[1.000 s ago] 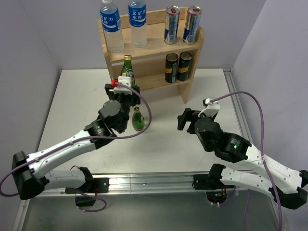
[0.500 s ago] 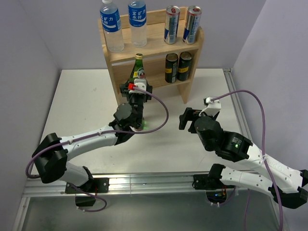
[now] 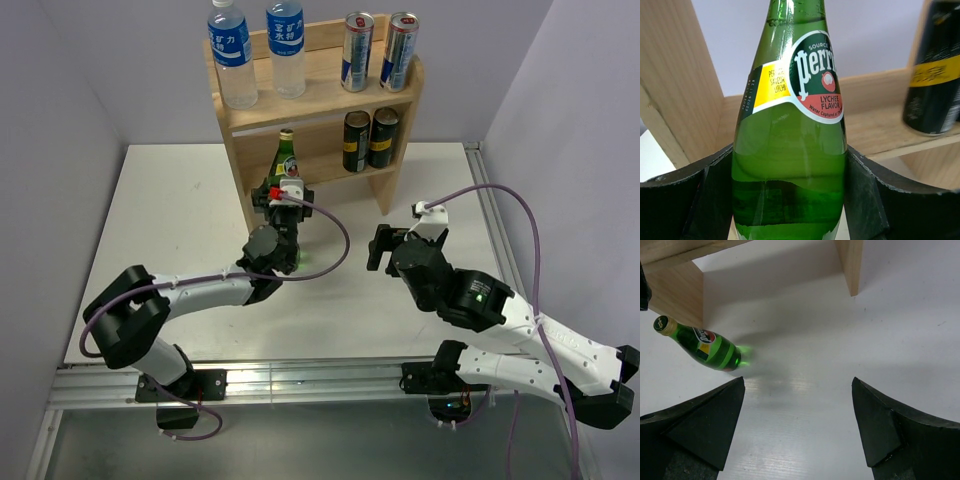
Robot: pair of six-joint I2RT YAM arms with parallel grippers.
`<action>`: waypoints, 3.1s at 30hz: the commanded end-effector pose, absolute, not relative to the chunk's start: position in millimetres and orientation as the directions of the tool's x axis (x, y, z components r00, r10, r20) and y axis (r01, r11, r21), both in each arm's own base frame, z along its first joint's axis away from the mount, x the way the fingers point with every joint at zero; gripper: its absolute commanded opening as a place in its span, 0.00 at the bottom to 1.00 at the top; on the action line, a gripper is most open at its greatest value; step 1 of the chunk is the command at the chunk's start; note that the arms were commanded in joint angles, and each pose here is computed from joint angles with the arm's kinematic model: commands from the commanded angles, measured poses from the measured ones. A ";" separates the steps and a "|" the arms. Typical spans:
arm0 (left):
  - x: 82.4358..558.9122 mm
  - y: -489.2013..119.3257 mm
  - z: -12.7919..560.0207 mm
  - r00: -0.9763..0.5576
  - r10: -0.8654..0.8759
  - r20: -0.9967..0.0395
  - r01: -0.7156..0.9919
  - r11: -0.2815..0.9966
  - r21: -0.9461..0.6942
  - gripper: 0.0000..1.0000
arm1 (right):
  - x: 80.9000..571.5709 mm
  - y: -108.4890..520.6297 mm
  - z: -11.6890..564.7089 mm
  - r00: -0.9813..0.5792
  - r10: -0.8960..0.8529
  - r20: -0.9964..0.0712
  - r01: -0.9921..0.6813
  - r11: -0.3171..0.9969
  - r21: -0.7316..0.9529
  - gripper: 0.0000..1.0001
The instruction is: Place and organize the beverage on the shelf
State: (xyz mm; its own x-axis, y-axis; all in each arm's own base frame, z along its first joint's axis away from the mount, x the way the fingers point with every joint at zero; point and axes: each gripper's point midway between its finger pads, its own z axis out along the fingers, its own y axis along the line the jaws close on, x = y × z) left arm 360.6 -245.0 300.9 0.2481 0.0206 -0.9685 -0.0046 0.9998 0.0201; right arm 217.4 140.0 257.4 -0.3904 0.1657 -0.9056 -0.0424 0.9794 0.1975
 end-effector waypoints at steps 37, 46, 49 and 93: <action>457.6 -192.0 332.6 0.452 -0.161 -0.878 -0.089 0.971 -0.224 0.00 | 222.3 150.5 238.8 -0.410 0.157 -0.898 -0.047 0.980 0.193 0.94; 447.9 -181.6 295.4 0.380 -0.178 -0.908 -0.107 0.966 -0.234 0.00 | 226.3 154.1 239.0 -0.407 0.147 -0.902 -0.057 0.981 0.185 0.95; 440.5 -177.5 281.8 0.347 -0.178 -0.921 -0.117 0.966 -0.231 0.00 | 228.5 156.4 240.5 -0.406 0.150 -0.902 -0.057 0.980 0.189 0.95; 443.1 -187.6 225.8 0.120 -0.139 -0.983 -0.127 0.980 -0.154 0.83 | 232.7 158.9 255.9 -0.379 0.177 -0.908 -0.058 0.975 0.214 0.95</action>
